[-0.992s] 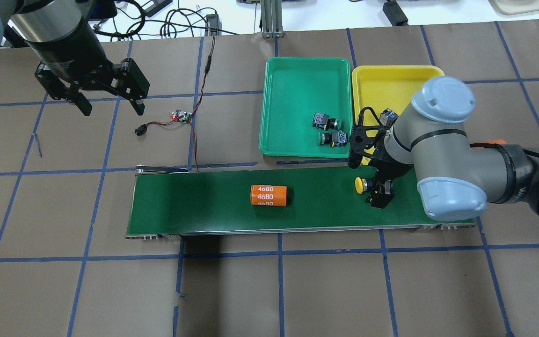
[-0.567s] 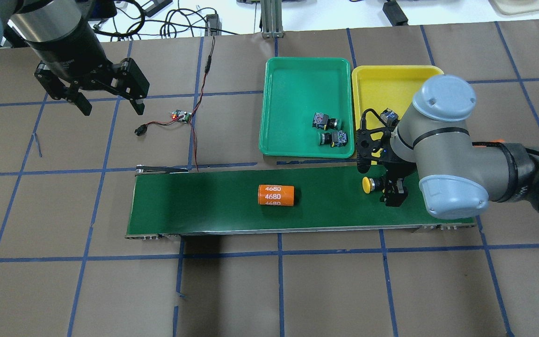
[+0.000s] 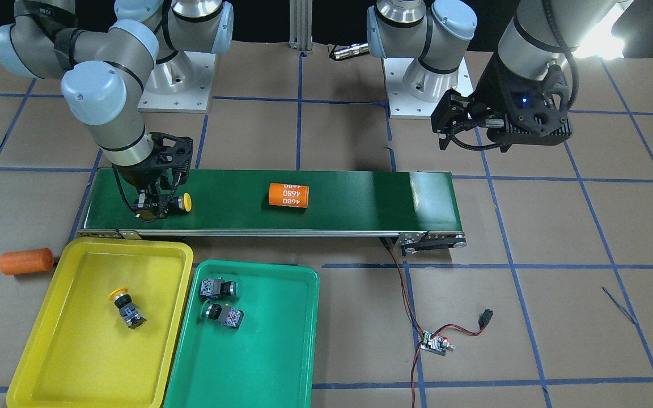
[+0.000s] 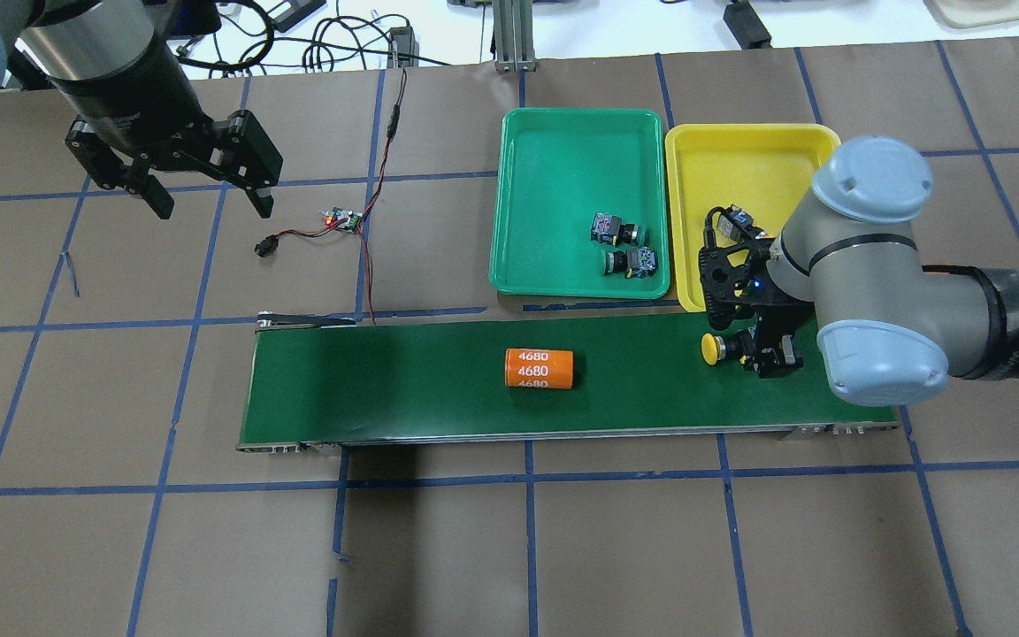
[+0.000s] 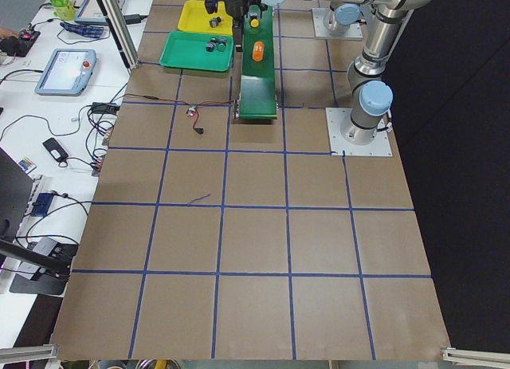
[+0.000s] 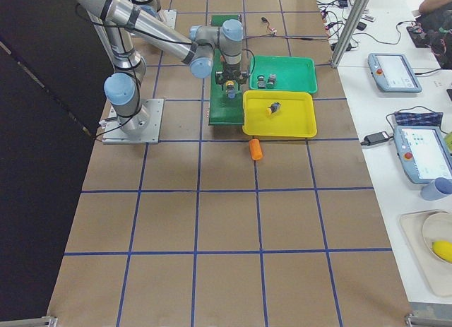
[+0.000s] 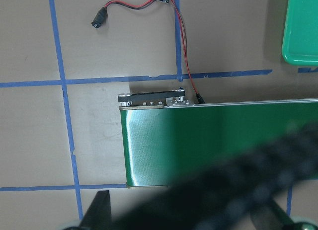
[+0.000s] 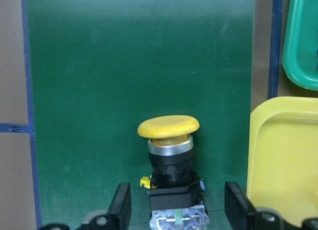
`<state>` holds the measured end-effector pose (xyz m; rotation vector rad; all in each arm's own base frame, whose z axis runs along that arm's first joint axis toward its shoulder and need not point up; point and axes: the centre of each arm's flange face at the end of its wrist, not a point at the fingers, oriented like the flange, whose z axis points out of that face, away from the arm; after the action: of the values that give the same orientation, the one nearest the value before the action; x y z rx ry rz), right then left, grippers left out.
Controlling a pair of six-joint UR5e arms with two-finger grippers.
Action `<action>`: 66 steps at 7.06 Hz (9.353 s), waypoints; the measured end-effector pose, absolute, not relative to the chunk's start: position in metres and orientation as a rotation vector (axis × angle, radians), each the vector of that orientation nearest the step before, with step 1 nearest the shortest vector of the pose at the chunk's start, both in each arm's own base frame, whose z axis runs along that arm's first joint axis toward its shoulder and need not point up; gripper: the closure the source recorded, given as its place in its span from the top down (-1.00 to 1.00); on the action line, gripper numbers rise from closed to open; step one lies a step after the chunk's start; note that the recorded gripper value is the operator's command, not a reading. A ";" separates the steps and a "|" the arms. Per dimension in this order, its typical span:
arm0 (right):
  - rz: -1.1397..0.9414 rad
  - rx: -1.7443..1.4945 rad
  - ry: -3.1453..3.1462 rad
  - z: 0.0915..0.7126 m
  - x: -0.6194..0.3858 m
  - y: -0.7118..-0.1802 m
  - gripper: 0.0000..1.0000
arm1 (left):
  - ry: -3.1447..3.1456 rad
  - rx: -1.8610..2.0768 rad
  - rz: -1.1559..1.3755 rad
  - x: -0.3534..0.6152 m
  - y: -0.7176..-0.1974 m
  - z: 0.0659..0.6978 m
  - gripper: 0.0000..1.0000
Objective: Sort buttons by color to trays
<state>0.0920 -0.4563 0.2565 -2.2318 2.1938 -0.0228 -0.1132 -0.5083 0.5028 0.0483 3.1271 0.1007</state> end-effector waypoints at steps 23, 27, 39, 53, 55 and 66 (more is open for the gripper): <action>0.167 -2.259 2.080 0.511 0.139 -0.522 1.00 | 3.127 -0.026 0.097 -0.113 -0.511 0.503 1.00; 0.124 -2.140 2.216 0.530 0.152 -0.500 1.00 | 3.127 -0.025 0.093 -0.114 -0.511 0.504 1.00; -0.032 -0.068 3.152 0.557 0.152 -0.492 1.00 | 3.126 -0.021 0.080 -0.115 -0.512 0.506 1.00; -0.033 0.054 3.156 0.510 0.154 -0.501 1.00 | 3.126 -0.019 0.070 -0.116 -0.512 0.509 1.00; -0.018 0.053 3.161 0.509 0.152 -0.500 1.00 | 3.124 -0.017 0.067 -0.116 -0.512 0.510 1.00; 0.052 0.047 3.169 0.505 0.151 -0.495 1.00 | 3.125 -0.031 0.034 -0.111 -0.515 0.513 1.00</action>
<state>0.1515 -0.4946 0.5047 0.0465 3.1695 0.0524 -0.1113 -0.5152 0.5133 -0.0312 3.1246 0.0343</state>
